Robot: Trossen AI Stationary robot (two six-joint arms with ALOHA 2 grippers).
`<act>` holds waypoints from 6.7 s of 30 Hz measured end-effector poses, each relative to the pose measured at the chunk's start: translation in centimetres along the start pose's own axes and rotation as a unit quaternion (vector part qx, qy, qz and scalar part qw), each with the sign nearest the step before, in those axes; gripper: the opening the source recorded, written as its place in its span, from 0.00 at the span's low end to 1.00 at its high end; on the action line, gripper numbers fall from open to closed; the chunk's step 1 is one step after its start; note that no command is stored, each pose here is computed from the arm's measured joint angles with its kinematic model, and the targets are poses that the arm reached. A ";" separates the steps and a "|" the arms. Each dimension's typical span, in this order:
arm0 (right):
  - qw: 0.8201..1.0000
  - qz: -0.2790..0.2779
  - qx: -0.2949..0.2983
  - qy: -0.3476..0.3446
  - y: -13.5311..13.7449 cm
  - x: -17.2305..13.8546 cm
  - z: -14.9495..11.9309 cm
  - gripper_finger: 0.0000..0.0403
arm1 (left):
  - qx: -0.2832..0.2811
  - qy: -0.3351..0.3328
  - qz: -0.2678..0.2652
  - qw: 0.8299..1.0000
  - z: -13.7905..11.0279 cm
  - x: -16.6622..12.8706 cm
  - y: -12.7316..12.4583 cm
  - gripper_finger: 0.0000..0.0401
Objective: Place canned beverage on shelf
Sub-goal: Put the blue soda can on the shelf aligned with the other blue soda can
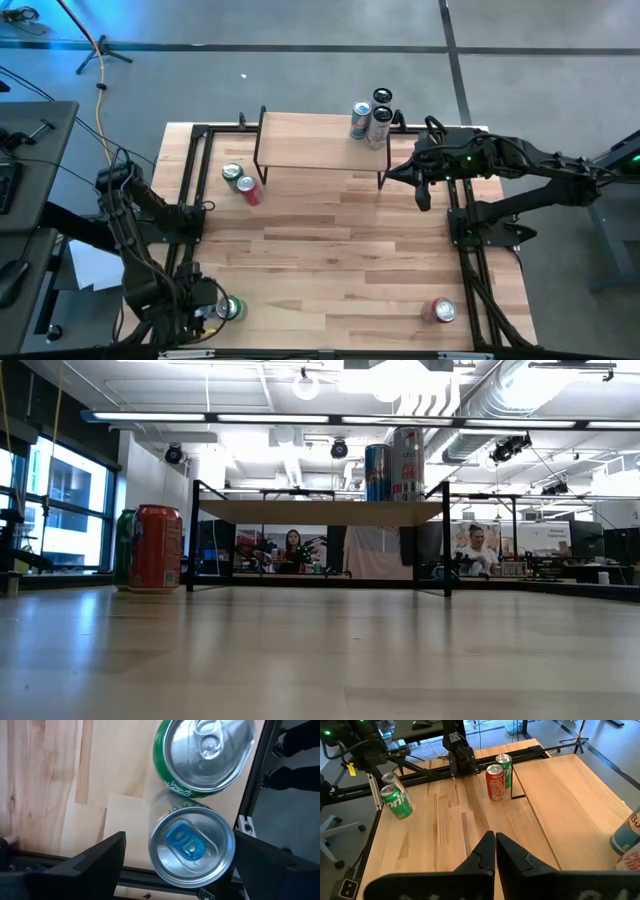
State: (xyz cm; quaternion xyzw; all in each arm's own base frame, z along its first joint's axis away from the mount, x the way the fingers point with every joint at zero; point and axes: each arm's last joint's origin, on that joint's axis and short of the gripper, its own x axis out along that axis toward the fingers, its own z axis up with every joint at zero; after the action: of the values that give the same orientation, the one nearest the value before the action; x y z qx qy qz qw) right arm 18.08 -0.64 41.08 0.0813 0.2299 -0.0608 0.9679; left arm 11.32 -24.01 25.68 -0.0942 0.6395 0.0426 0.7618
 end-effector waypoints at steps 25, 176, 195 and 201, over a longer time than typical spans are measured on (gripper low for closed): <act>1.000 -0.001 0.000 0.003 0.0 0.0 -0.1 0.00 | -0.014 0.045 -0.046 0.998 -0.4 -4.0 4.0 0.40; 0.847 -0.442 0.140 -0.260 -0.6 27.7 -3.9 0.53 | -0.157 -0.651 -0.010 0.742 11.0 -10.1 21.6 0.67; 0.833 -0.460 0.170 -0.257 -4.4 30.0 -5.1 0.53 | -0.125 -0.651 0.018 0.749 11.0 -10.1 21.6 0.67; 0.837 -0.465 0.159 -0.240 -4.8 30.1 -5.4 0.56 | -0.124 -0.650 0.019 0.749 11.0 -10.1 21.6 0.67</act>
State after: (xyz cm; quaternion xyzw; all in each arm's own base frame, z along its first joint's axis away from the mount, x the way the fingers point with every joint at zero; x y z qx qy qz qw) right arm 41.68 -6.76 22.03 0.1004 -0.0121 -0.5569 0.8244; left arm 16.18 -0.09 35.45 -0.1254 -0.0200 0.1867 0.9742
